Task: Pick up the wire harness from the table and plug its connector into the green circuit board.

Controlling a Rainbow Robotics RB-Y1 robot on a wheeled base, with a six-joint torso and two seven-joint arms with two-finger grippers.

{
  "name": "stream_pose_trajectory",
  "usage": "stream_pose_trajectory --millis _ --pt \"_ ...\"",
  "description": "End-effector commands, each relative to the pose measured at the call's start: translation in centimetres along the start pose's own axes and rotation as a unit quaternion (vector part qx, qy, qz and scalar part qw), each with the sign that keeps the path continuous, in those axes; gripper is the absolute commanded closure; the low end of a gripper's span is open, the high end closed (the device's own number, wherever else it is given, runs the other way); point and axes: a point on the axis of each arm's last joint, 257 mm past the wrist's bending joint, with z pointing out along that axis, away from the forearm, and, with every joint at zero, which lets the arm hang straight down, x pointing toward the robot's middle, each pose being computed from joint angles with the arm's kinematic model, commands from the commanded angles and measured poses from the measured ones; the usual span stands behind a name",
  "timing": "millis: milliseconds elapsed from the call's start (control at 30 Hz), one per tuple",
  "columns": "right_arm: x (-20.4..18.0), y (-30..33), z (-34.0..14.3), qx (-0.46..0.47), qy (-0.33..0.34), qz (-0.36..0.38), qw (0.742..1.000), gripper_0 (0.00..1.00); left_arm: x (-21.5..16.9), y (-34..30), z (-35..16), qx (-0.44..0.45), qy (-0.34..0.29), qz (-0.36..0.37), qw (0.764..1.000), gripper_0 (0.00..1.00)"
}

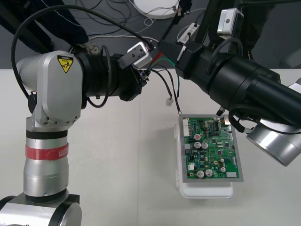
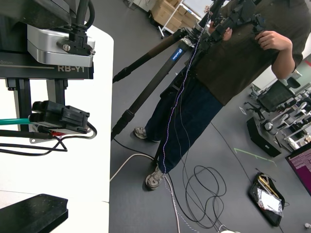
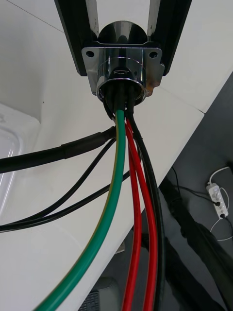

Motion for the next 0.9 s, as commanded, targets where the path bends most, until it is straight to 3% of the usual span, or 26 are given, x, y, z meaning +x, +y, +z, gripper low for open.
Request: stream_pose_trajectory --millis 33,200,233,300,567,633,900 --pt "-0.7 1.5 0.2 -0.014 -0.005 -0.021 1.0 0.0 -5.4 1.3 -1.0 -0.027 -0.058 -0.004 0.998 1.0" --pt "-1.1 1.6 0.2 -0.015 -0.009 -0.023 1.0 0.0 -5.4 1.2 -1.0 -0.027 -0.058 -0.003 0.998 1.0" --pt "-1.2 1.5 0.2 -0.014 -0.01 -0.024 1.0 0.18 -5.4 1.3 -1.0 -0.027 -0.058 -0.004 0.998 1.0" --pt "-1.2 1.5 0.2 -0.014 -0.011 -0.026 1.0 0.26 -5.4 1.2 -1.0 -0.027 -0.059 -0.005 0.998 1.0" --pt "-1.9 1.4 0.2 -0.01 -0.025 -0.044 0.999 0.52 -5.3 1.2 -1.0 -0.026 -0.058 -0.005 0.998 1.0" --pt "-1.9 1.4 0.2 -0.009 -0.026 -0.046 0.999 0.62 -5.4 1.2 -1.0 -0.027 -0.058 -0.004 0.998 1.0" --pt "-2.1 1.4 0.2 -0.009 -0.029 -0.049 0.998 0.77 -5.3 1.3 -1.0 -0.027 -0.059 -0.005 0.998 1.0"
